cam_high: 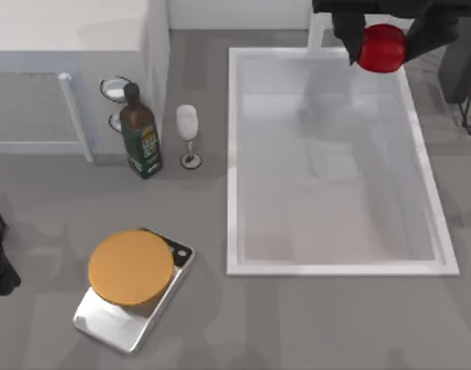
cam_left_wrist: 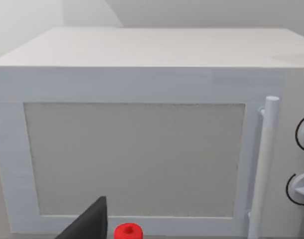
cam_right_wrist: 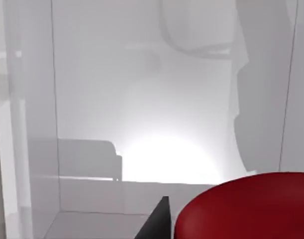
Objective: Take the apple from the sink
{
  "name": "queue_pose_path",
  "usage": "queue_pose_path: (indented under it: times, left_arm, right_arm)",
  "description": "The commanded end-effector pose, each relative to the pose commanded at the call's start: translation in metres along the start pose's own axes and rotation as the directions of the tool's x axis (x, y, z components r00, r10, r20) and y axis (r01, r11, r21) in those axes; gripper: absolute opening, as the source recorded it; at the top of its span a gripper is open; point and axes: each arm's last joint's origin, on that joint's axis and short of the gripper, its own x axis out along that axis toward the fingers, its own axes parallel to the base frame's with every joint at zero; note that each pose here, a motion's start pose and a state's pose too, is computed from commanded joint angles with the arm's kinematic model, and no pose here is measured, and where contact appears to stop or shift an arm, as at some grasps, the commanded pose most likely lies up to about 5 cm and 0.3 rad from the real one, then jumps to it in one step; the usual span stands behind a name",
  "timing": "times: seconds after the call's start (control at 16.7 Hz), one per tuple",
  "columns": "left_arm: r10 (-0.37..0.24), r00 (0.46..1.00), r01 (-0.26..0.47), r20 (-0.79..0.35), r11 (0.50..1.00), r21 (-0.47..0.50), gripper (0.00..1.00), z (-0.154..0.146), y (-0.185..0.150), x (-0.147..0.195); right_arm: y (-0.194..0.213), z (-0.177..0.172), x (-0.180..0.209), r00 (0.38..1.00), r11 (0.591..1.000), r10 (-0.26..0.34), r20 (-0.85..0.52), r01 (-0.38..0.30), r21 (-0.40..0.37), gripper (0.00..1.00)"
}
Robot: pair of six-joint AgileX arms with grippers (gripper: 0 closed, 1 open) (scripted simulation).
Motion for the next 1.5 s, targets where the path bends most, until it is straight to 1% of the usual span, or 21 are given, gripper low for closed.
queue_pose_path:
  times: [0.18,0.36,0.6,0.84,1.08,1.5]
  left_arm:
    - [0.0,1.0,0.0,0.0,1.0,0.0,1.0,0.0,0.0,0.0]
    - [0.0,1.0,0.0,0.0,1.0,0.0,1.0,0.0,0.0,0.0]
    - [0.0,1.0,0.0,0.0,1.0,0.0,1.0,0.0,0.0,0.0]
    - [0.0,1.0,0.0,0.0,1.0,0.0,1.0,0.0,0.0,0.0]
    - [0.0,1.0,0.0,0.0,1.0,0.0,1.0,0.0,0.0,0.0]
    - [0.0,1.0,0.0,0.0,1.0,0.0,1.0,0.0,0.0,0.0]
  right_arm:
    - [-0.032,-0.003,-0.008,0.999,1.0,-0.02,-0.031,0.02,0.0,0.0]
    - [-0.07,-0.018,-0.012,0.996,0.999,-0.04,-0.077,0.04,0.001,0.0]
    - [-0.119,-0.058,-0.008,0.988,0.998,-0.054,-0.145,0.055,0.002,0.0]
    - [-0.155,-0.107,-0.001,0.982,0.998,-0.054,-0.183,0.056,0.006,0.0]
    - [-0.173,-0.138,0.0,0.983,0.999,-0.051,-0.174,0.053,0.008,0.0]
    - [-0.174,-0.142,0.002,0.983,0.999,-0.051,-0.175,0.053,0.006,0.0]
